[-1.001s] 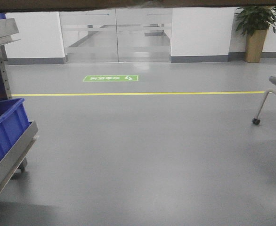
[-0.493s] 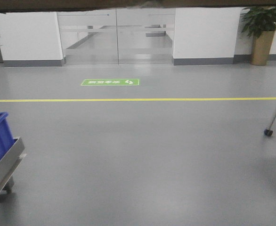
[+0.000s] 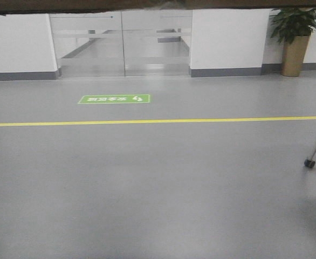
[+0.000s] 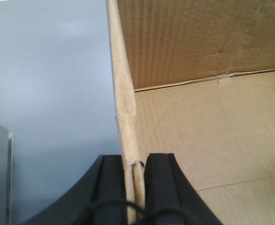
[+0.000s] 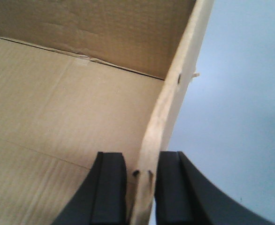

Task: Grab carton from right shelf to conveyor
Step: 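Hold the carton with both grippers while driving toward the conveyor, then hold the carton and align the base facing the grey conveyor belt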

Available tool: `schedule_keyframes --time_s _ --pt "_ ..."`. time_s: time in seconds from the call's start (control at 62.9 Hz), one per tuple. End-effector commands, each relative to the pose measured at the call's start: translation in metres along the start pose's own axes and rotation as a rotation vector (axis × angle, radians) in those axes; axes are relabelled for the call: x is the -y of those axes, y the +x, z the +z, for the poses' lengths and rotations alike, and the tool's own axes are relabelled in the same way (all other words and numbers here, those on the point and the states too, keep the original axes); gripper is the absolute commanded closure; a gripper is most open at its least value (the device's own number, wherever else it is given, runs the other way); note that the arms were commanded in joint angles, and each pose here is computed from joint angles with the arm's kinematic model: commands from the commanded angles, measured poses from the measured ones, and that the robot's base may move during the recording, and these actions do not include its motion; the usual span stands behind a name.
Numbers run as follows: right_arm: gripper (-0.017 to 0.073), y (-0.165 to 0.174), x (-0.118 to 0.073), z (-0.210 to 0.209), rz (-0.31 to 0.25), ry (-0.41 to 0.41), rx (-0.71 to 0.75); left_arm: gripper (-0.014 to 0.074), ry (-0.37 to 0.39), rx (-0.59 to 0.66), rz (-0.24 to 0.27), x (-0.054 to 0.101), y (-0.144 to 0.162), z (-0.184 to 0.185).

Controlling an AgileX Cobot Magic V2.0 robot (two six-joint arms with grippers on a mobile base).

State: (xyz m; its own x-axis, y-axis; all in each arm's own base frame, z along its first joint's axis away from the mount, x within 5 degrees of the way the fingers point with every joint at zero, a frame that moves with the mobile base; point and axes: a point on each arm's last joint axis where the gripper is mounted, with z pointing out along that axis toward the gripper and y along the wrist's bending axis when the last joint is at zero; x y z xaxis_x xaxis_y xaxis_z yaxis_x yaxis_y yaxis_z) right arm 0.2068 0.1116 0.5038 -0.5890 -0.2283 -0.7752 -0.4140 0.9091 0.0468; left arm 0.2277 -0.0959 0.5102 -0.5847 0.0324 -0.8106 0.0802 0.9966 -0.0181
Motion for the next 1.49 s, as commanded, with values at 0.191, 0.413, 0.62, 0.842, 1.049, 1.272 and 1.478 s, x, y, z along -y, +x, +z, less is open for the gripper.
schedule_keyframes --time_s 0.191,0.413,0.62,0.842,1.049,1.272,1.478 --pt "0.0627 -0.004 -0.002 -0.006 -0.014 -0.026 0.055 0.061 0.027 0.055 0.004 0.003 -0.004 -0.004" --pt "0.0627 -0.004 -0.002 -0.006 -0.014 -0.026 0.055 0.061 0.023 0.057 0.005 0.002 -0.004 -0.004" --pt "0.0627 -0.004 -0.002 -0.006 -0.013 -0.028 0.055 0.061 0.021 0.058 0.006 0.002 -0.004 -0.004" --pt "0.0627 -0.004 -0.002 -0.006 -0.013 -0.028 0.055 0.061 0.014 0.061 0.008 0.002 -0.005 -0.004" --pt "0.0627 -0.004 -0.002 -0.006 -0.013 -0.028 0.057 0.061 -0.006 0.069 0.016 0.0 -0.005 -0.004" --pt "0.0627 -0.009 -0.003 -0.006 -0.012 -0.033 0.111 0.061 -0.061 0.092 0.035 -0.005 -0.008 -0.004" --pt "0.0627 -0.012 -0.003 -0.007 -0.012 -0.035 0.144 0.061 -0.108 0.112 0.052 -0.009 -0.01 -0.005"
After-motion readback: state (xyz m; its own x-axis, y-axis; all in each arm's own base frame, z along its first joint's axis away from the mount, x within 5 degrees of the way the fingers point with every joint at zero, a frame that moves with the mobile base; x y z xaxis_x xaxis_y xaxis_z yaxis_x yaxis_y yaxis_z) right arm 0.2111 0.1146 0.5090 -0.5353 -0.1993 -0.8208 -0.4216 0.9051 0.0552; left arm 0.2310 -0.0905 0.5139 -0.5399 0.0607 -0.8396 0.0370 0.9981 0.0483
